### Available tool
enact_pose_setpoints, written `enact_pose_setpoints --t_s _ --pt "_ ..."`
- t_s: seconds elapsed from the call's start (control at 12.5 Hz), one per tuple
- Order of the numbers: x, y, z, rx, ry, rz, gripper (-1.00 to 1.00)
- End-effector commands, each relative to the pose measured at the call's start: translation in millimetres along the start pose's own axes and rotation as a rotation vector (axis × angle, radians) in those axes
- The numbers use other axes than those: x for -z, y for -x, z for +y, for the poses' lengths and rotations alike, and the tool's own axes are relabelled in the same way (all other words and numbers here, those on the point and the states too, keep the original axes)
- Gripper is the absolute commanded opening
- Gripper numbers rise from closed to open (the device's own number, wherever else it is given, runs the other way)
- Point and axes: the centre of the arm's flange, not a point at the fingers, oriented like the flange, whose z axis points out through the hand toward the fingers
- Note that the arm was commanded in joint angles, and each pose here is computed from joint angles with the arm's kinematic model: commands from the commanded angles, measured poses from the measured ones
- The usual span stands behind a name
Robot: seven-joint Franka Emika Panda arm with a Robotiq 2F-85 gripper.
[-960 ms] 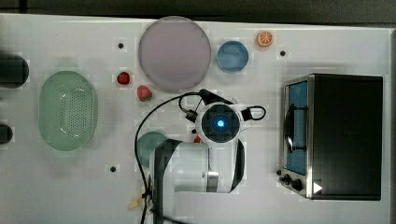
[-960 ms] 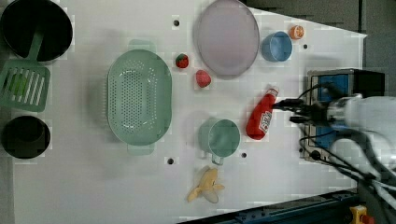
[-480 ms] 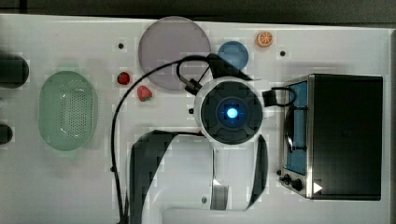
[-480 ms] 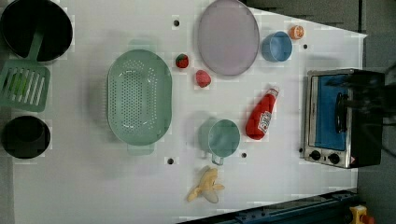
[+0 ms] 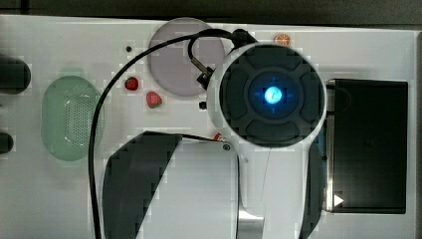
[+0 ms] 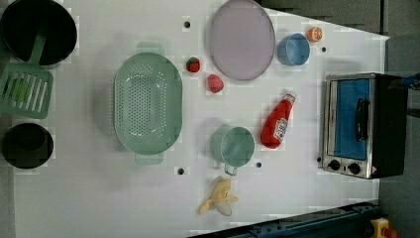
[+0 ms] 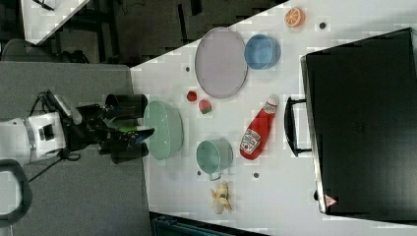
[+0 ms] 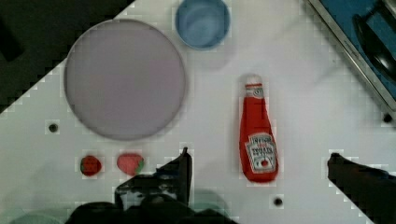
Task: Pick ketchup from plate and place it on table.
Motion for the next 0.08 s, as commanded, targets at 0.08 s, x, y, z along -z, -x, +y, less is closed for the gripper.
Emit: enact_pose_setpoints --t_s 0.08 --pt "3.7 3.2 7.6 -0.068 0.066 -0.085 1.00"
